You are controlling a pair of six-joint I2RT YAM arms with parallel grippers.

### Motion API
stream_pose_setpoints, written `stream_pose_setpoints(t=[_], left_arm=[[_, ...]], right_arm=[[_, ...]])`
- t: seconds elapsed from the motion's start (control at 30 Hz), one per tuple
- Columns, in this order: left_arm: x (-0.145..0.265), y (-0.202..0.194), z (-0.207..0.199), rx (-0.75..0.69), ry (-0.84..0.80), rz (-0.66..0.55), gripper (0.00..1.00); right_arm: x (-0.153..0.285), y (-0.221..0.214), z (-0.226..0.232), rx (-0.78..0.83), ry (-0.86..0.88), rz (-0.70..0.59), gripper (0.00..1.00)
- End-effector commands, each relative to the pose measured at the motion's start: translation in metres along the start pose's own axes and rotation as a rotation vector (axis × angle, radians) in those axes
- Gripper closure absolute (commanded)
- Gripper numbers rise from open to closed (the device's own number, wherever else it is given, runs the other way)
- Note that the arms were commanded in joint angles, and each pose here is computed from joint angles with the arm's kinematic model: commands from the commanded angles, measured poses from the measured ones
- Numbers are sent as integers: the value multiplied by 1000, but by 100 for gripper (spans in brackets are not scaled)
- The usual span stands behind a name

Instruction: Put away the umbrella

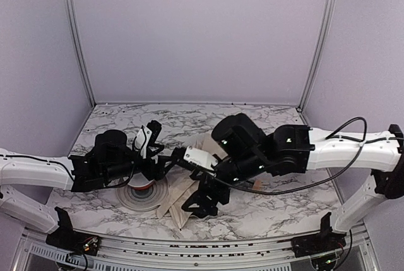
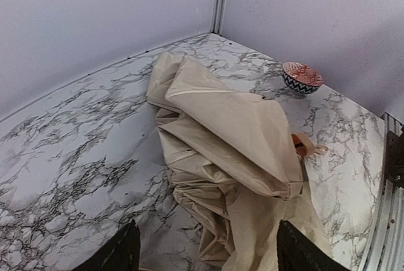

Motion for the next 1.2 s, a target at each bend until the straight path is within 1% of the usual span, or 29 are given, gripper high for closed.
stream_pose_setpoints(t=[0.0, 0.1, 0.2, 0.27, 0.4, 0.47, 0.53, 0.57, 0.67, 0.7, 0.73, 0.77, 0.8, 0.87, 0.9, 0.93, 1.0, 1.07, 1.13, 1.17], left_arm=[[6, -9, -33, -10, -176, 52, 25], [-2, -20, -40, -24, -209, 105, 21], [-13, -30, -37, -37, -197, 150, 15], [-21, -35, -40, -54, -220, 177, 14], [-36, -48, -49, -101, -290, 233, 14], [-44, -51, -50, -117, -295, 248, 17], [-47, -58, -51, -126, -313, 269, 24], [-47, -60, -52, -131, -328, 275, 30], [-42, -58, -60, -141, -395, 273, 62], [-39, -60, -62, -143, -419, 277, 69], [-35, -64, -64, -140, -440, 286, 73], [-33, -66, -65, -136, -455, 294, 79], [-31, -69, -66, -127, -465, 301, 85], [-28, -72, -68, -105, -486, 317, 92], [-28, -74, -69, -95, -499, 324, 95], [-28, -77, -69, -87, -505, 333, 97], [-31, -81, -67, -82, -486, 345, 100], [-31, -84, -65, -87, -474, 349, 100], [-30, -82, -66, -89, -481, 344, 100], [-29, -80, -67, -88, -491, 339, 100]], right_arm=[[53, -30, -73, -222, -311, -31, 1], [73, -77, -118, -340, -474, 40, 2], [75, -116, -150, -412, -552, 128, 3], [74, -138, -170, -442, -584, 180, 2], [54, -166, -192, -459, -554, 242, 3], [43, -172, -198, -427, -535, 269, 2], [31, -179, -205, -405, -528, 303, 2], [24, -183, -208, -395, -522, 326, 3], [9, -195, -216, -373, -517, 381, 4], [4, -198, -220, -376, -517, 389, 5], [-1, -202, -222, -381, -507, 399, 7], [-7, -205, -223, -386, -496, 409, 9], [-13, -210, -224, -393, -481, 423, 14], [-23, -219, -223, -407, -454, 452, 32], [-27, -224, -222, -416, -447, 466, 46], [-29, -229, -220, -421, -439, 473, 52], [-29, -235, -216, -425, -431, 477, 60], [-25, -234, -213, -414, -432, 457, 67], [-21, -229, -212, -392, -438, 438, 77], [-18, -227, -212, -383, -448, 427, 84]])
Point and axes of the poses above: each gripper's point midway between its finger pads, its own x axis back along the fingers, its own z axis along the line the jaws close on, y = z × x, the point moved 4 cm from there along x, back along the fingers, and after that the axes turned 4 degrees about x, right-handed, at the moved point
